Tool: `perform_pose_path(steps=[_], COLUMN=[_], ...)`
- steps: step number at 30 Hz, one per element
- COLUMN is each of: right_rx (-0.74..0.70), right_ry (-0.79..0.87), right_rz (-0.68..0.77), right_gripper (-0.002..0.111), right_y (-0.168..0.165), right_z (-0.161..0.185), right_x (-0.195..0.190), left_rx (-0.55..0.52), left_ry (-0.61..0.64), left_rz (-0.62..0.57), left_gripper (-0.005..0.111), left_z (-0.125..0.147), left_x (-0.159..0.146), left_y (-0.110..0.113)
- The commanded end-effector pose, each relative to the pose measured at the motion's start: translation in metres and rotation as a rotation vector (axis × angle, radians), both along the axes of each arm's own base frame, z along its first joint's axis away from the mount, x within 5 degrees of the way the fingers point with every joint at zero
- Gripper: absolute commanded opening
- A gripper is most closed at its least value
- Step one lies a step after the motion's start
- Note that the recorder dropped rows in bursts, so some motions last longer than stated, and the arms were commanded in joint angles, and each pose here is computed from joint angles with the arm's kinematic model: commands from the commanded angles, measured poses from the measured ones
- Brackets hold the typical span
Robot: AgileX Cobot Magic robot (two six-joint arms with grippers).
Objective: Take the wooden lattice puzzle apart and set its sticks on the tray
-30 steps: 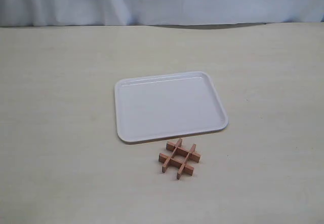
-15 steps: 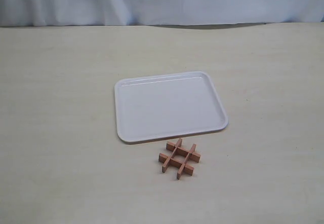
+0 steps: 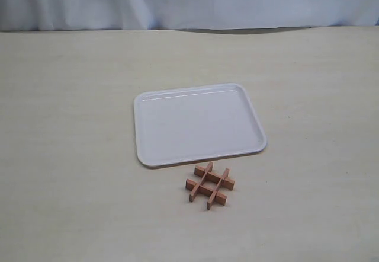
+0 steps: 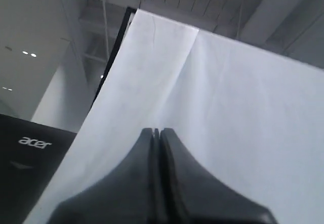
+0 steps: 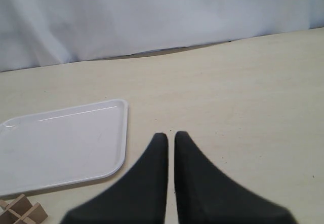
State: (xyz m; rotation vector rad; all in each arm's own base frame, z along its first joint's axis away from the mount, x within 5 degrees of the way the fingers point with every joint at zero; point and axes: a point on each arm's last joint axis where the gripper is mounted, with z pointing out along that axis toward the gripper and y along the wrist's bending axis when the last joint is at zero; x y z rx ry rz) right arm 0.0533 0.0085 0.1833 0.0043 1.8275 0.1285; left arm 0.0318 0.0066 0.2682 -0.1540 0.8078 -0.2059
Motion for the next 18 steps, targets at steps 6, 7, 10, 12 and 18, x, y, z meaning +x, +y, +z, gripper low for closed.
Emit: perform_pose_path(steps=[6, 7, 10, 12, 18], right_rx=[0.000, 0.000, 0.000, 0.000, 0.000], right_ry=[-0.001, -0.001, -0.001, -0.001, -0.001], right_rz=[-0.008, -0.008, -0.008, -0.008, -0.008], right_gripper=[0.005, 0.005, 0.005, 0.005, 0.005], right_y=[-0.001, -0.001, -0.001, -0.001, -0.001], right_z=[-0.001, -0.001, -0.001, -0.001, -0.001], right_x=[0.001, 0.001, 0.001, 0.001, 0.001], left_rx=[-0.250, -0.255, -0.227, -0.138, 0.105], left_ry=[-0.094, -0.068, 0.032, 0.091, 0.379], left_rz=[-0.327, -0.332, -0.324, -0.270, -0.123], left_gripper=[0.000, 0.000, 0.000, 0.000, 0.000], left_z=[0.004, 0.003, 0.019, 0.039, 0.089], left_x=[-0.005, -0.003, -0.002, -0.002, 0.041], left_y=[-0.004, -0.005, -0.008, -0.010, -0.015])
